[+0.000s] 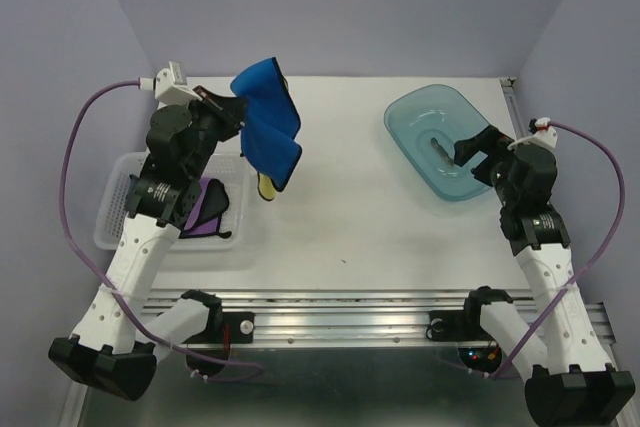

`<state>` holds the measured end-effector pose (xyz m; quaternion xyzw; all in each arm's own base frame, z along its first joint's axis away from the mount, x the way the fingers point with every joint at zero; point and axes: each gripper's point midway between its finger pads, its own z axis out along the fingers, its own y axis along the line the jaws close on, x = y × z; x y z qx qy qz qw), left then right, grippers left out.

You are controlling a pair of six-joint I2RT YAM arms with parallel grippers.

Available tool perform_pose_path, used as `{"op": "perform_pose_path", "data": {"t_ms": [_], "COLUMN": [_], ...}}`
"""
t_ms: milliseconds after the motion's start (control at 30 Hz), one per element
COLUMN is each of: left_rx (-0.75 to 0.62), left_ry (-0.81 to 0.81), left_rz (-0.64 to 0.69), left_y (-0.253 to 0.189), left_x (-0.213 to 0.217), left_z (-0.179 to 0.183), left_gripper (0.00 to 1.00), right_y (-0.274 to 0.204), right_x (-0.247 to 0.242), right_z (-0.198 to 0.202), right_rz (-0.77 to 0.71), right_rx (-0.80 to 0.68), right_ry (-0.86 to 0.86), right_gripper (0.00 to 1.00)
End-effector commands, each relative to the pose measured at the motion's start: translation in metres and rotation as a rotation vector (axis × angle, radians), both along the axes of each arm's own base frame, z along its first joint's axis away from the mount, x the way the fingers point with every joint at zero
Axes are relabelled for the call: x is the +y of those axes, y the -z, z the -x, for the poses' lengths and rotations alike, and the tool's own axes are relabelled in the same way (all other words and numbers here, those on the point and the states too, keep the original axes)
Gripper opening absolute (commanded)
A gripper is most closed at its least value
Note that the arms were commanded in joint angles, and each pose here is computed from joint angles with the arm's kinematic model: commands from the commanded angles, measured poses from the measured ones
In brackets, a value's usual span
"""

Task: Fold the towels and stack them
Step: Grab crumpled towel

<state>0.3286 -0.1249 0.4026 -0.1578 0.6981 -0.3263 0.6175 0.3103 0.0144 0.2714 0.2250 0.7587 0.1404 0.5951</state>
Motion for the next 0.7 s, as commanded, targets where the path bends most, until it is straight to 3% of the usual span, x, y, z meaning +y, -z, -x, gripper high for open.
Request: {"op": "perform_pose_path", "data": {"t_ms": [0, 67, 333, 467, 667], "left_rx": [-0.07, -0.075, 0.06, 0.09, 0.234], "left_ry": [-0.173, -0.216, -0.71, -0.752, -0.918], "left_rz": [0.039, 0.04, -0.008, -0.056, -0.094], "left_y": [-0.025, -0.029, -0.005, 0.003, 0.054], "left_x": [0.032, 0.041, 0.132, 0.146, 0.207], "left_z": [0.0, 0.004, 0.024, 0.025, 0.023], "left_gripper": [0.0, 0.0, 0.0, 0.0, 0.0], "right_y": [-0.022, -0.021, -0.017, -0.013, -0.006], "right_x": [-0.003, -0.002, 0.0, -0.001, -0.001], "right_z": [0.002, 0.001, 0.0, -0.002, -0.006], "right_rz": [0.022, 0.021, 0.018, 0.02, 0.022], "right_rx": [-0.047, -0.047, -0.04, -0.035, -0.018], "right_ry": [0.002, -0.004, -0.013, -0.013, -0.01], "right_gripper": [1.0, 1.0, 1.0, 1.0, 1.0]}}
